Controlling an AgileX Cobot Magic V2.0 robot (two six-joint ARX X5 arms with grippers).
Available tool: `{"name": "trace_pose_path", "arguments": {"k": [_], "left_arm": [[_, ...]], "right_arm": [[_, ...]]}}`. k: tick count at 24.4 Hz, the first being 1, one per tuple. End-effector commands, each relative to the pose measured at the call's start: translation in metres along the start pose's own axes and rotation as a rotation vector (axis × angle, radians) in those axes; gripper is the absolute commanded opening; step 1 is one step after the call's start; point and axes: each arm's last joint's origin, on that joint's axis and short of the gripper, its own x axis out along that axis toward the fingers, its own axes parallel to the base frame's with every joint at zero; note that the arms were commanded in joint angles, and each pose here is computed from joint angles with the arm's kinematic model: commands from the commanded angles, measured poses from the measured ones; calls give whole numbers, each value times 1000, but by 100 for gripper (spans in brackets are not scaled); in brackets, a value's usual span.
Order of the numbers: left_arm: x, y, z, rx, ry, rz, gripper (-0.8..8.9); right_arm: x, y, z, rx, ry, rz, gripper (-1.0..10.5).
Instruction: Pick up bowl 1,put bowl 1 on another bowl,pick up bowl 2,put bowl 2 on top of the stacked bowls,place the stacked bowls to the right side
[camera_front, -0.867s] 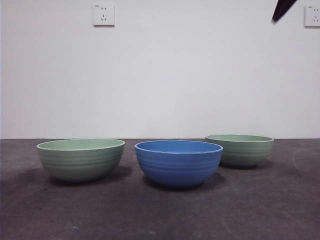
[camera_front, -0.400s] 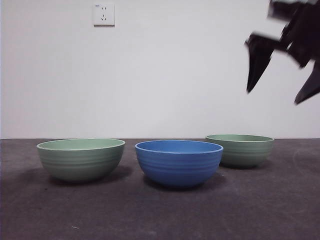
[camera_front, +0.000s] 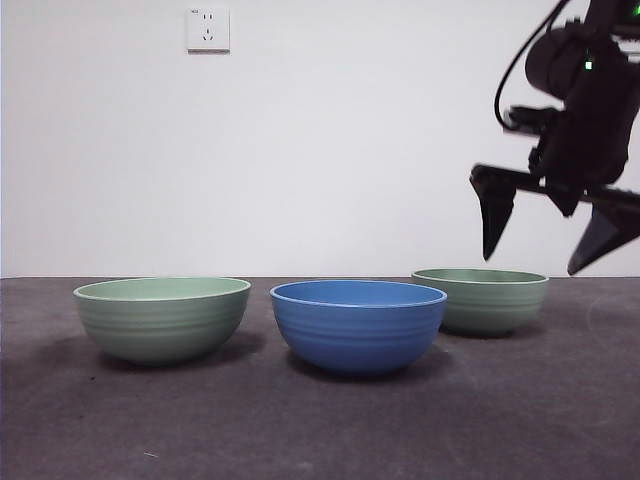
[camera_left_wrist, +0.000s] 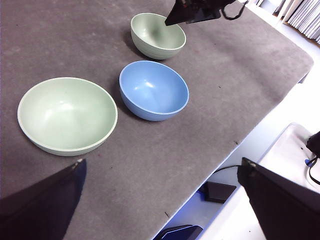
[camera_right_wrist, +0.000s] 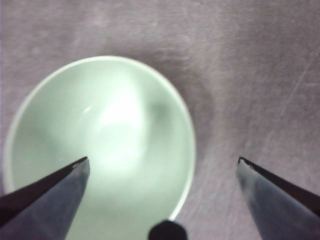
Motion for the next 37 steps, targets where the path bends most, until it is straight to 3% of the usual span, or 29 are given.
{"name": "trace_pose_path", "arguments": {"k": [1, 4, 8, 12, 17, 20, 24, 30, 34, 37], "left_arm": [[0, -1, 1, 4, -5, -3, 625], [0, -1, 1, 4, -5, -2, 625], [0, -1, 1, 5, -5, 0, 625], [0, 0, 1, 5, -5, 2, 625], [0, 0, 1, 5, -5, 2, 625], [0, 0, 1, 5, -5, 2, 625], [0, 0, 1, 5, -5, 2, 625], [0, 0, 1, 6, -5, 2, 625], [0, 0, 1, 6, -5, 2, 625], [0, 0, 1, 6, -5, 2, 625]], "right_arm": [[13, -7, -2, 24, 27, -16, 463], [21, -13, -4, 38, 44, -25, 375], [23, -17, -3, 45, 36, -29, 362], [23, -17, -2, 45, 31, -22, 134], [23, -17, -2, 45, 31, -22, 120], [23, -17, -2, 46, 32, -21, 1], [23, -16, -2, 47, 38, 30, -9], [2, -12, 2, 32, -3, 39, -10], [-47, 9, 4, -53, -71, 80, -11], [-75, 33, -6, -119, -54, 164, -11]]}}
